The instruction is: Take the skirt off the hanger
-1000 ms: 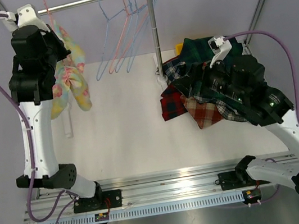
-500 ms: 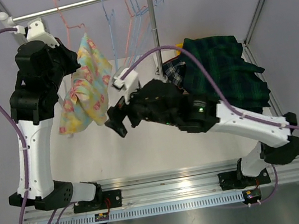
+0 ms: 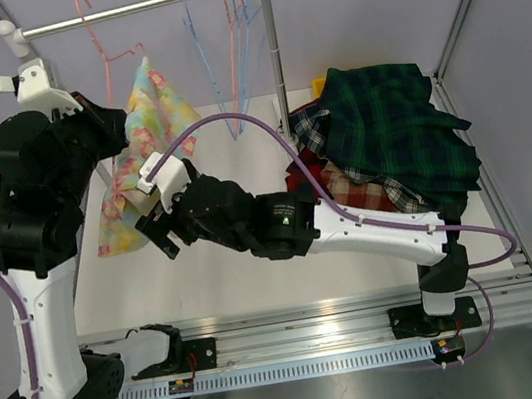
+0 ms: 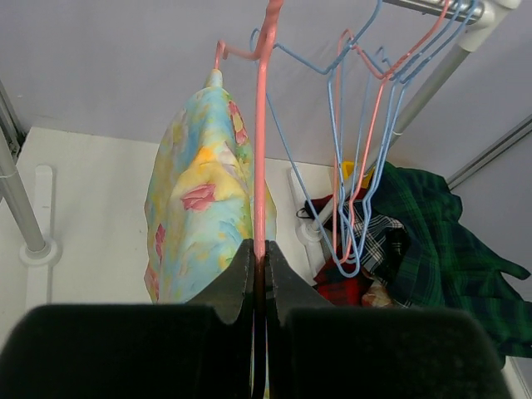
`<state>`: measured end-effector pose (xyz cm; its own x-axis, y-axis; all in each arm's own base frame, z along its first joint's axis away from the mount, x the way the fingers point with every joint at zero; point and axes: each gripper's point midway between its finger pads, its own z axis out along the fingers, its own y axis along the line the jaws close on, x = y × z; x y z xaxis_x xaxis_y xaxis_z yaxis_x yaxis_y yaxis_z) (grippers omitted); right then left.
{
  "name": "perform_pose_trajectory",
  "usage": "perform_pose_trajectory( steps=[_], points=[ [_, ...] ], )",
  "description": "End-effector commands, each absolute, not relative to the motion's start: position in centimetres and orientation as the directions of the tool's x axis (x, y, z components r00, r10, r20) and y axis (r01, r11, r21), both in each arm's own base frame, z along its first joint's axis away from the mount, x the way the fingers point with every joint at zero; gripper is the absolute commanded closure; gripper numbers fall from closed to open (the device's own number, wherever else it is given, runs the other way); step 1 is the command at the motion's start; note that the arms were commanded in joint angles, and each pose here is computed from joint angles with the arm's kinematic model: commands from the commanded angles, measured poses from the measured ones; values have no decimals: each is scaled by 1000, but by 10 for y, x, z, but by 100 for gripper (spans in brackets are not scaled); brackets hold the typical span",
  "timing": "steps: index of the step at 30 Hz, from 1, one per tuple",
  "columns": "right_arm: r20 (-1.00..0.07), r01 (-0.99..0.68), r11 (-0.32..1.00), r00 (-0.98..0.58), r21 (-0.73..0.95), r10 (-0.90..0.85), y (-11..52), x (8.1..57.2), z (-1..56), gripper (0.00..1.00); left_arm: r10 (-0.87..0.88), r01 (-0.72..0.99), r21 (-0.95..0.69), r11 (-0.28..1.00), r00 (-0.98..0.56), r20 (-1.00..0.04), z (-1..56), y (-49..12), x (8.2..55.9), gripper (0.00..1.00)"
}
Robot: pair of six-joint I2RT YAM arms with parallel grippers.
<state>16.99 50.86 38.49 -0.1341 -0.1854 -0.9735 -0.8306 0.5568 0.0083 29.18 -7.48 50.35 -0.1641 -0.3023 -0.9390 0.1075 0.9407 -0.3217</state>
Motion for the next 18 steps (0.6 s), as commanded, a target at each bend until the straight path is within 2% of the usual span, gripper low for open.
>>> perform_pose_trajectory(
  steps=[1,2,3,5,6,7,11,12,14,15,16,18],
  points=[
    [-997,-756,653,2,-50,-74,505,182,423,16,-340,195,-347,917,-70,-938,535,-81,276,100],
    [-998,-737,674,16,-56,-66,504,185,423,23,-344,198,-350,915,-66,-937,536,-80,274,100],
    [-998,-729,682,25,-58,-58,505,187,419,46,-350,209,-354,912,-57,-935,539,-80,267,100],
    [-998,-710,702,30,-60,-54,502,189,419,71,-357,215,-360,908,-51,-933,542,-80,263,100],
    [-998,-702,709,27,-63,-61,500,190,415,92,-359,219,-360,907,-46,-932,543,-79,260,100],
    [-998,-693,719,20,-52,-53,497,192,415,100,-361,219,-360,907,-40,-932,545,-78,258,100],
    [-998,-674,738,-3,-41,-59,478,180,405,100,-345,177,-341,923,-5,-939,550,-67,256,100],
    [-993,-670,739,-17,-73,-114,472,175,378,100,-342,151,-337,929,10,-940,552,-62,256,100],
    [-995,-658,752,-46,-38,-91,450,158,369,100,-325,131,-318,939,34,-945,559,-55,255,100],
    [-984,-655,753,-78,-69,-159,439,152,327,100,-320,115,-313,943,46,-946,562,-52,255,100],
    [-986,-641,767,-129,6,-101,425,143,326,100,-315,107,-308,945,55,-948,565,-50,255,100],
    [-962,-625,780,-202,-16,-182,400,136,268,100,-298,84,-292,953,73,-952,571,-45,257,100]
  ],
)
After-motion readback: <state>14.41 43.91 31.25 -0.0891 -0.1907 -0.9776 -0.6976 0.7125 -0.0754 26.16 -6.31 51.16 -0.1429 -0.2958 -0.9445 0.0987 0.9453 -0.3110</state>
